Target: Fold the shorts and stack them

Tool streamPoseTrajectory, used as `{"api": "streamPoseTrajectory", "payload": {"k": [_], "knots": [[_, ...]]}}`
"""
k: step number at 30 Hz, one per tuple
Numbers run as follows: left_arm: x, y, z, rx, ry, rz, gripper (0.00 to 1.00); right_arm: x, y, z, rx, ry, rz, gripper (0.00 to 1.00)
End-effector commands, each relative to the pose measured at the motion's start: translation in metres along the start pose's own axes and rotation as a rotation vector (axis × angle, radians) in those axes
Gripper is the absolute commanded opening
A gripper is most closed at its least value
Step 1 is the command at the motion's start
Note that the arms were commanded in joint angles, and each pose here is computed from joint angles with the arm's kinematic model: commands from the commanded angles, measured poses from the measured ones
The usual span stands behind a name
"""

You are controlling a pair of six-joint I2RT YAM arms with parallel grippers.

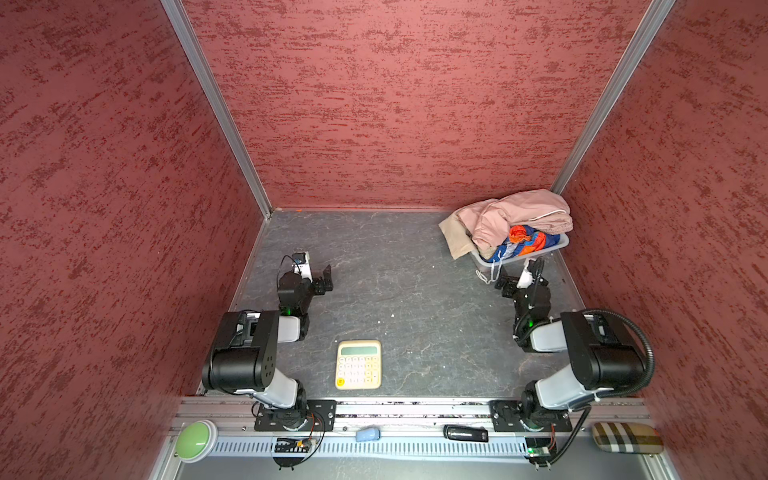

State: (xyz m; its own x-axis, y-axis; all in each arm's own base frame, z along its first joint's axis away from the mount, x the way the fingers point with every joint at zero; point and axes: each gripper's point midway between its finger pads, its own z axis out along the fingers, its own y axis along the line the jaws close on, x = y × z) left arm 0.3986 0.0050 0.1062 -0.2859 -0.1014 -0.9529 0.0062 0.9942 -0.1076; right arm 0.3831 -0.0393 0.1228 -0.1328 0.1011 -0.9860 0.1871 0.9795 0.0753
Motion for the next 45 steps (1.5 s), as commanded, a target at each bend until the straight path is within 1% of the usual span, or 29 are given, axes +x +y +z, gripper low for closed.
{"api": "streamPoseTrajectory", "payload": {"k": [1, 4, 6, 7, 8, 10, 12, 13, 15, 16, 20, 22, 23, 26, 31, 35, 39, 41, 43, 45], "knots": [[-0.009, -0.001, 0.001, -0.007, -0.027, 0.011, 0.99, -0.019, -0.008, -0.001, 0.048, -0.053, 0.026, 0.99], [-0.017, 0.010, 0.001, -0.088, -0.006, -0.011, 0.99, -0.026, -0.011, 0.000, 0.076, -0.034, 0.023, 0.99], [-0.031, 0.019, 0.002, -0.156, 0.049, -0.031, 0.99, -0.039, -0.016, -0.001, 0.119, -0.008, 0.049, 0.99], [-0.036, 0.022, 0.002, -0.183, 0.082, -0.035, 0.99, -0.043, -0.023, -0.004, 0.167, 0.005, 0.075, 0.99], [-0.050, 0.021, 0.002, -0.191, 0.085, -0.045, 0.99, -0.047, -0.028, -0.008, 0.200, 0.013, 0.110, 0.99], [-0.067, 0.015, -0.003, -0.186, 0.101, -0.071, 0.99, -0.053, -0.031, -0.015, 0.223, 0.040, 0.172, 0.99], [-0.088, 0.002, -0.011, -0.152, 0.109, -0.119, 0.99, -0.051, -0.046, -0.026, 0.318, 0.080, 0.273, 0.99], [-0.098, -0.012, -0.014, -0.090, 0.116, -0.149, 0.99, -0.052, -0.050, -0.032, 0.348, 0.098, 0.327, 0.99], [-0.116, -0.049, -0.019, 0.040, 0.129, -0.181, 0.99, -0.060, -0.042, -0.032, 0.319, 0.139, 0.369, 0.99], [-0.123, -0.071, -0.021, 0.092, 0.141, -0.178, 0.99, -0.061, -0.036, -0.027, 0.297, 0.183, 0.391, 0.99], [-0.131, -0.165, -0.032, 0.276, 0.182, -0.062, 0.99, -0.053, 0.000, 0.009, 0.181, 0.393, 0.437, 0.99], [-0.125, -0.204, -0.038, 0.371, 0.212, -0.039, 0.99, -0.043, 0.008, 0.020, 0.160, 0.449, 0.455, 0.98], [-0.121, -0.219, -0.041, 0.402, 0.235, -0.044, 0.99, -0.039, 0.011, 0.023, 0.149, 0.470, 0.462, 0.95], [-0.105, -0.252, -0.049, 0.474, 0.322, -0.050, 0.99, -0.028, 0.011, 0.024, 0.159, 0.503, 0.493, 0.89], [-0.090, -0.275, -0.057, 0.511, 0.420, -0.049, 0.99, -0.016, 0.011, 0.023, 0.159, 0.509, 0.523, 0.87], [-0.092, -0.285, -0.060, 0.546, 0.431, -0.058, 0.99, 0.003, 0.018, 0.039, 0.135, 0.562, 0.517, 0.80], [-0.092, -0.290, -0.063, 0.571, 0.443, -0.055, 0.99, 0.012, 0.022, 0.048, 0.109, 0.584, 0.485, 0.70], [-0.091, -0.291, -0.064, 0.575, 0.449, -0.055, 0.99, 0.018, 0.021, 0.049, 0.104, 0.598, 0.463, 0.61], [-0.090, -0.291, -0.065, 0.580, 0.458, -0.059, 0.99, 0.024, 0.017, 0.048, 0.108, 0.624, 0.428, 0.44], [-0.091, -0.293, -0.068, 0.594, 0.464, -0.066, 0.99, 0.029, 0.006, 0.042, 0.135, 0.640, 0.387, 0.34]]}}
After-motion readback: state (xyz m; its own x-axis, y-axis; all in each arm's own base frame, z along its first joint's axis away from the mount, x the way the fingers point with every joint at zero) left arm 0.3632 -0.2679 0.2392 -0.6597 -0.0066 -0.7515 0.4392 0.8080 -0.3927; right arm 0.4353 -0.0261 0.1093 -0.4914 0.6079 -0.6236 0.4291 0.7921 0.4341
